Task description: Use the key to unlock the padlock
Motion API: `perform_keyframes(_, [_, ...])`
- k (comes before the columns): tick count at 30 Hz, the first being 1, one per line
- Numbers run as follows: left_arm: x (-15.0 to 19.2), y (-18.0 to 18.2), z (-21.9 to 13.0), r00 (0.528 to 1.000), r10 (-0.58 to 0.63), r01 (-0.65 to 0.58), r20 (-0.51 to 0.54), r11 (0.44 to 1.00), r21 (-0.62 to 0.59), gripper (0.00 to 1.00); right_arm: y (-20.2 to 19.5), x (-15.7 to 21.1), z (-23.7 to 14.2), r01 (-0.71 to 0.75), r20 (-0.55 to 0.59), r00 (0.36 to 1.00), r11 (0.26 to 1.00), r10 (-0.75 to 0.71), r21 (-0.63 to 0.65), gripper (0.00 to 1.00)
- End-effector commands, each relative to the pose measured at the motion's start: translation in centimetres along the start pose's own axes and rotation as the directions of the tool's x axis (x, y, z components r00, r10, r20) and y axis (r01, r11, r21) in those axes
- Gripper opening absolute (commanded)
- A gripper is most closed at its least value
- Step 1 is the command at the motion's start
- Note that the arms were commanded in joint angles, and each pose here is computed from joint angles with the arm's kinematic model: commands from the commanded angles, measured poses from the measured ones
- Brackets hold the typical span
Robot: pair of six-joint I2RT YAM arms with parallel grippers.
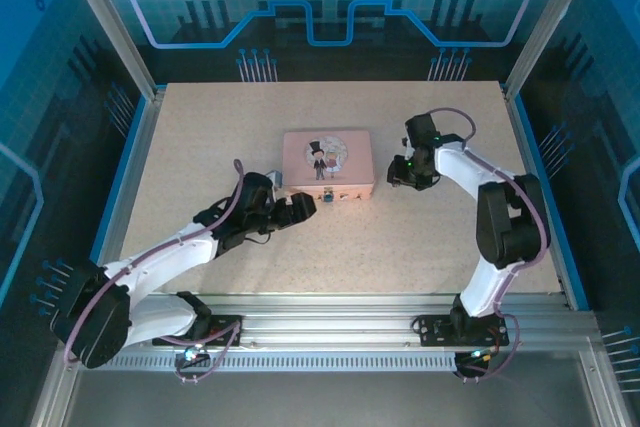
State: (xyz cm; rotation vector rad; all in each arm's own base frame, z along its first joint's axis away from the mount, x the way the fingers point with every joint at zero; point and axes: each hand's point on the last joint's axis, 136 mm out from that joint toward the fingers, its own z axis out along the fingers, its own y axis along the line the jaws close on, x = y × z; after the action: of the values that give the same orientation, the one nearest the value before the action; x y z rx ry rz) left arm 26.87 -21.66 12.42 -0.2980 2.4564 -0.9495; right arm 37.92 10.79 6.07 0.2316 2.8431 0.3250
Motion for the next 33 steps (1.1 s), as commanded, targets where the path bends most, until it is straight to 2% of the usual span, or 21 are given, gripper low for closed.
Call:
perform_keyframes(1, [0.3, 0.3, -0.3, 1.0, -0.016, 0.016, 0.015, 1.0, -0.024, 0.91, -0.8, -0.2, 1.0, -0.048, -0.029, 0.998, 0.998, 0.049, 0.049, 0.4])
perform_keyframes(2, [0.4, 0.2, -0.3, 1.0, -0.018, 0.018, 0.013, 1.0, -0.024, 0.91, -0.8, -0.3, 1.4, -0.055, -0.035, 0.998, 0.997, 0.057, 0.054, 0.37])
perform_keyframes(16, [1.5, 0.9, 0.4, 0.999, -0.036, 0.036, -0.004, 0.999, -0.03, 0.91, -2.1, -1.2, 3.9, -0.119, -0.041, 0.991, 0.984, 0.125, 0.129, 0.34])
perform_keyframes(23, [1.6, 1.0, 0.6, 0.999, -0.039, 0.039, -0.003, 0.999, -0.031, 0.91, -2.7, -1.2, 5.0, -0.131, -0.056, 0.988, 0.979, 0.141, 0.158, 0.27])
perform_keyframes(29, [1.9, 1.4, 0.9, 0.999, -0.049, 0.049, -0.007, 0.998, -0.036, 0.91, -2.7, -1.1, 5.1, -0.128, -0.065, 0.988, 0.978, 0.14, 0.162, 0.02])
perform_keyframes(33, [1.9, 1.5, 0.8, 0.999, -0.049, 0.049, -0.004, 0.998, -0.038, 0.9, -2.3, -1.2, 4.6, -0.141, -0.051, 0.988, 0.982, 0.148, 0.125, 0.0])
